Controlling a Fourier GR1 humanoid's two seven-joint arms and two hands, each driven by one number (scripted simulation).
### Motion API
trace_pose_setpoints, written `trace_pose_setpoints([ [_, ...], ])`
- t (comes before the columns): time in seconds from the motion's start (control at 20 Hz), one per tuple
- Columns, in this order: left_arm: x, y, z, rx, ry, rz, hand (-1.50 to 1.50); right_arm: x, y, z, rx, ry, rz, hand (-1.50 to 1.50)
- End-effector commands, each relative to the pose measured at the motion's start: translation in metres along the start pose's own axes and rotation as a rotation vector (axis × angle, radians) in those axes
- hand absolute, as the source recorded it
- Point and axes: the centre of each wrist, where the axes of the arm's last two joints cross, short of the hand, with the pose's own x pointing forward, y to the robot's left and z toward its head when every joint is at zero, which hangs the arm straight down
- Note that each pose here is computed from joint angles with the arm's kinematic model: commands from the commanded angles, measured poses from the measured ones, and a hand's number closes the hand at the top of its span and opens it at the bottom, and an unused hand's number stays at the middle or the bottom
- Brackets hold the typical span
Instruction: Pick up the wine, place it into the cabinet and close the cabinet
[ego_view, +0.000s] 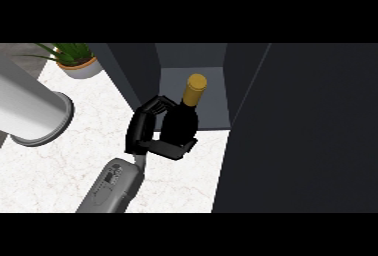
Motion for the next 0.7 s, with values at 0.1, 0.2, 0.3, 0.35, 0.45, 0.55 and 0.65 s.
trace_pose_setpoints([
  [0.1, 0.002, -0.009, -0.024, -0.009, 0.01, 0.001, 1.5, 0.044, -0.01, 0.022, 0.031, -0.045, -0.072, -1.5],
  [0.2, -0.014, -0.014, -0.022, 0.003, 0.023, -0.02, 1.5, 0.043, -0.005, 0.028, 0.033, -0.049, -0.102, -1.5],
  [0.3, -0.014, -0.004, -0.037, -0.013, 0.003, 0.019, 1.5, 0.042, -0.013, 0.015, 0.02, -0.07, -0.068, -1.5],
  [0.35, -0.008, -0.009, -0.043, -0.005, 0.024, 0.012, 1.5, 0.045, -0.014, 0.021, 0.031, -0.063, -0.1, -1.5],
  [0.45, -0.017, -0.013, -0.041, 0.007, 0.022, 0.012, 1.5, 0.042, -0.011, 0.024, 0.028, -0.056, -0.081, -1.5],
  [0.55, -0.008, -0.017, -0.053, 0.012, 0.029, 0.019, 1.5, 0.041, -0.01, 0.02, 0.024, -0.078, -0.096, -1.5],
  [0.65, 0.003, -0.019, -0.074, 0.013, 0.04, 0.023, 1.5, 0.031, -0.011, 0.021, 0.008, -0.048, -0.078, -1.5],
])
